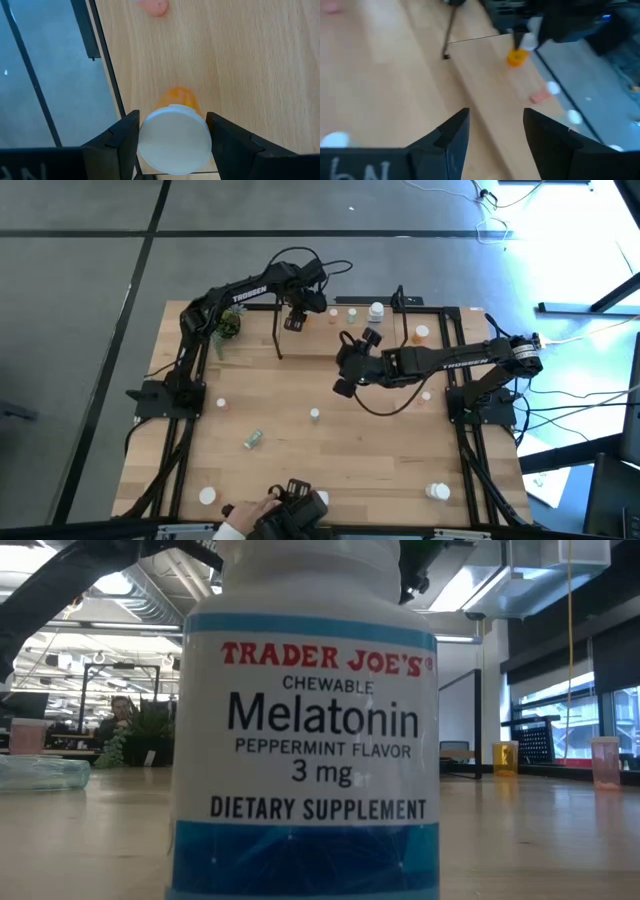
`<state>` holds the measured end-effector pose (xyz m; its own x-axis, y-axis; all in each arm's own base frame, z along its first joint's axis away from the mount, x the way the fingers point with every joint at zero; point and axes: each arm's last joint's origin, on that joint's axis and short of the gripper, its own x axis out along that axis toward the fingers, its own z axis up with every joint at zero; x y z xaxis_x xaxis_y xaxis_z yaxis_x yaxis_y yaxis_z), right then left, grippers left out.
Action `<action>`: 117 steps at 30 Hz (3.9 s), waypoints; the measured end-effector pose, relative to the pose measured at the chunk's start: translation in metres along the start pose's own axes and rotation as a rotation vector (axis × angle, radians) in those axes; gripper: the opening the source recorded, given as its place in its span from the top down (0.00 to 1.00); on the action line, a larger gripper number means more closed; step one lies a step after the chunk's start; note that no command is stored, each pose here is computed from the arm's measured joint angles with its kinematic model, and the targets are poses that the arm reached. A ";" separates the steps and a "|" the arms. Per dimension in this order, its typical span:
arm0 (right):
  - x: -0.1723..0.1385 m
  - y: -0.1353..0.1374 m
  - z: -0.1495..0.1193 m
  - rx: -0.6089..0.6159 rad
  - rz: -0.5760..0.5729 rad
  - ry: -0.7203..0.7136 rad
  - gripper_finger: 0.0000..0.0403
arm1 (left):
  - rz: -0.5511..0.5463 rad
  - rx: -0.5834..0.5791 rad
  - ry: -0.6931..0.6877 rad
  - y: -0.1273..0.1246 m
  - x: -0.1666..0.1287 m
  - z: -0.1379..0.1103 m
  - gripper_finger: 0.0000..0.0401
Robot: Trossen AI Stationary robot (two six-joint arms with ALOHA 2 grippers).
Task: Pick and place medicine bottles onto shelf by color
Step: Put the bottom right orange pill bottle on the shelf, then put the right green pill bottle on the shelf aligned with the green bottle
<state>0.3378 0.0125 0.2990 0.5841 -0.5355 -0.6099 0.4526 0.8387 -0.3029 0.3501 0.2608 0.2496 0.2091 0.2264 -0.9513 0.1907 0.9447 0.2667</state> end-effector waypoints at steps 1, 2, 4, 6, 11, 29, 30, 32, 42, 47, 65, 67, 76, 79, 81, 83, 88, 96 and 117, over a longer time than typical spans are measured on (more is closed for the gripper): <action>0.000 0.001 0.000 -0.003 0.024 0.005 0.53 | 0.000 0.000 0.000 0.000 0.000 0.000 0.52; 0.000 0.001 0.000 -0.003 0.049 0.010 0.53 | 0.000 0.000 0.000 0.000 0.000 0.000 0.52; 0.000 0.003 -0.001 0.009 0.095 0.019 0.53 | 0.000 0.000 0.000 0.000 0.000 0.000 0.52; 0.000 0.004 -0.001 0.010 0.138 0.028 0.53 | 0.000 0.000 0.000 0.000 0.000 0.000 0.52; -0.001 0.007 -0.001 0.009 0.240 0.048 0.53 | 0.000 0.000 0.000 0.000 0.000 0.000 0.52; -0.002 0.009 -0.002 0.008 0.307 0.061 0.53 | -0.024 0.005 -0.006 -0.002 0.000 0.000 0.52; -0.002 0.009 -0.002 0.009 0.307 0.061 0.53 | -0.026 0.006 -0.004 -0.002 0.000 0.000 0.52; -0.002 0.009 -0.002 0.009 0.307 0.061 0.53 | -0.031 0.009 0.000 -0.003 0.000 0.000 0.52; -0.002 0.009 -0.002 0.009 0.307 0.061 0.53 | -0.054 0.007 0.012 -0.002 0.007 -0.002 0.52; -0.002 0.009 -0.002 0.009 0.306 0.061 0.53 | -0.055 0.004 0.008 -0.001 0.007 -0.003 0.52; -0.002 0.009 -0.002 0.008 0.307 0.060 0.53 | -0.017 -0.011 -0.020 0.004 0.008 -0.002 0.51; -0.002 0.009 -0.002 0.008 0.307 0.060 0.53 | -0.017 -0.011 -0.020 0.004 0.007 -0.002 0.50; -0.002 0.009 -0.002 0.007 0.307 0.060 0.53 | 0.001 -0.004 -0.016 0.005 0.007 -0.002 0.38; -0.002 0.009 -0.002 0.007 0.307 0.060 0.53 | 0.002 -0.004 -0.017 0.005 0.007 -0.002 0.37; -0.002 0.009 -0.002 0.007 0.307 0.060 0.53 | 0.002 -0.003 -0.017 0.005 0.007 -0.001 0.37; -0.002 0.009 -0.002 0.007 0.307 0.060 0.53 | 0.001 -0.004 -0.016 0.005 0.007 -0.001 0.37; -0.002 0.009 -0.002 0.007 0.307 0.060 0.53 | 0.009 -0.003 0.000 0.005 0.007 -0.002 0.36; -0.002 0.009 -0.002 0.007 0.307 0.060 0.53 | 0.014 0.002 0.005 0.003 0.007 0.000 0.36; -0.002 0.009 -0.002 0.007 0.307 0.060 0.53 | 0.031 -0.086 0.033 0.001 -0.054 0.015 0.36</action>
<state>0.3397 0.0209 0.2963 0.6533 -0.2507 -0.7144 0.2662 0.9594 -0.0933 0.3532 0.2461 0.3039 0.1814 0.2622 -0.9478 0.1012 0.9537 0.2832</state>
